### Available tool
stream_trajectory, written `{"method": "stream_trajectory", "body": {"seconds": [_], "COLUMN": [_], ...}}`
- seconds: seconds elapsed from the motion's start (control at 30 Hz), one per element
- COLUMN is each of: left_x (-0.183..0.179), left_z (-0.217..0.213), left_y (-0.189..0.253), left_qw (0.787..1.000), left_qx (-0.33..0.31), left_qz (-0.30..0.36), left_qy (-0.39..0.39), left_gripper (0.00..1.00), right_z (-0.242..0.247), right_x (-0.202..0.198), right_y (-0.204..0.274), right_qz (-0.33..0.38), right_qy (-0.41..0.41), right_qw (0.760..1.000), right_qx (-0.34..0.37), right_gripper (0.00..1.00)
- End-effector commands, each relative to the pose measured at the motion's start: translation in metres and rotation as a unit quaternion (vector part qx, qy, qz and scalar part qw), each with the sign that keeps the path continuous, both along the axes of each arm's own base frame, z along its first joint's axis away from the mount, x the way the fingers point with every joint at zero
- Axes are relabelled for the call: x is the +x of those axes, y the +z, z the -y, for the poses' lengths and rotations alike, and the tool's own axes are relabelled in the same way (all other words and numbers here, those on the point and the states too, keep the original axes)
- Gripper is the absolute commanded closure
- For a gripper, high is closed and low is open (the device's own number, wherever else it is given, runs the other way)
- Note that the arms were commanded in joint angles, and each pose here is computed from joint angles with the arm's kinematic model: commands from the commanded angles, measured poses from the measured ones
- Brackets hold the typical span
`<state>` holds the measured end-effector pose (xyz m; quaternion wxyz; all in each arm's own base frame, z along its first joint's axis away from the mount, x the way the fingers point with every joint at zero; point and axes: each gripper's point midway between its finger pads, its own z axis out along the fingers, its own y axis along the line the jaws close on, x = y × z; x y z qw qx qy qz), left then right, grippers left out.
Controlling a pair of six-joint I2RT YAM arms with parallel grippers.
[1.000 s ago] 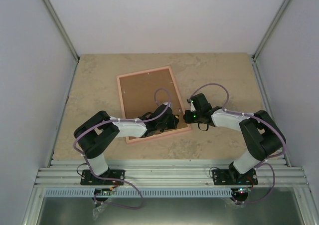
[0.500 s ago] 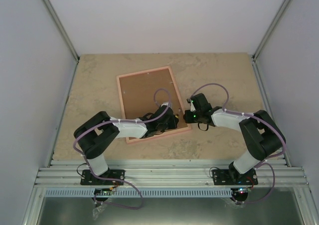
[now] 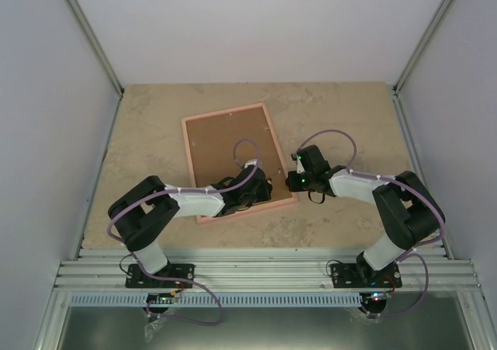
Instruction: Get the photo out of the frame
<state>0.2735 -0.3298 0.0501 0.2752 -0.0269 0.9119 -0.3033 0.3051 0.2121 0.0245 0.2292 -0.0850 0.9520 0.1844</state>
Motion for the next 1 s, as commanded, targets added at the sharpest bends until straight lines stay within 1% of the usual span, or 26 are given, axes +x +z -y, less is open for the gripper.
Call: {"method": "stream_trajectory", "body": {"seconds": [0.0, 0.2, 0.37, 0.47, 0.67, 0.83, 0.97], "left_x": [-0.002, -0.007, -0.004, -0.001, 0.003, 0.006, 0.007], "left_z": [0.003, 0.014, 0.008, 0.0, -0.023, -0.043, -0.052], "left_y": [0.024, 0.026, 0.03, 0.038, 0.059, 0.06, 0.062], "left_qw": [1.0, 0.999, 0.999, 0.999, 0.997, 0.997, 0.997], "left_qx": [-0.022, -0.025, -0.013, -0.001, 0.016, 0.013, 0.013], "left_qz": [0.018, 0.02, 0.029, 0.044, 0.077, 0.077, 0.078], "left_qy": [-0.01, -0.036, -0.028, -0.018, 0.004, 0.014, 0.013], "left_gripper": [1.0, 1.0, 1.0, 1.0, 1.0, 1.0, 1.0], "right_z": [0.005, 0.006, 0.007, 0.005, 0.013, 0.023, 0.022], "right_x": [-0.017, -0.017, -0.02, -0.028, -0.052, -0.074, -0.078], "right_y": [-0.021, -0.022, -0.018, -0.015, -0.014, -0.014, -0.002], "right_qz": [-0.043, -0.044, -0.048, -0.052, -0.063, -0.076, -0.07], "right_qy": [0.003, 0.001, -0.01, -0.01, 0.0, 0.016, 0.031], "right_qw": [0.999, 0.999, 0.999, 0.999, 0.998, 0.997, 0.997], "right_qx": [-0.015, -0.016, -0.009, -0.003, -0.018, -0.022, -0.014], "right_gripper": [0.9, 0.9, 0.9, 0.9, 0.88, 0.86, 0.8]}}
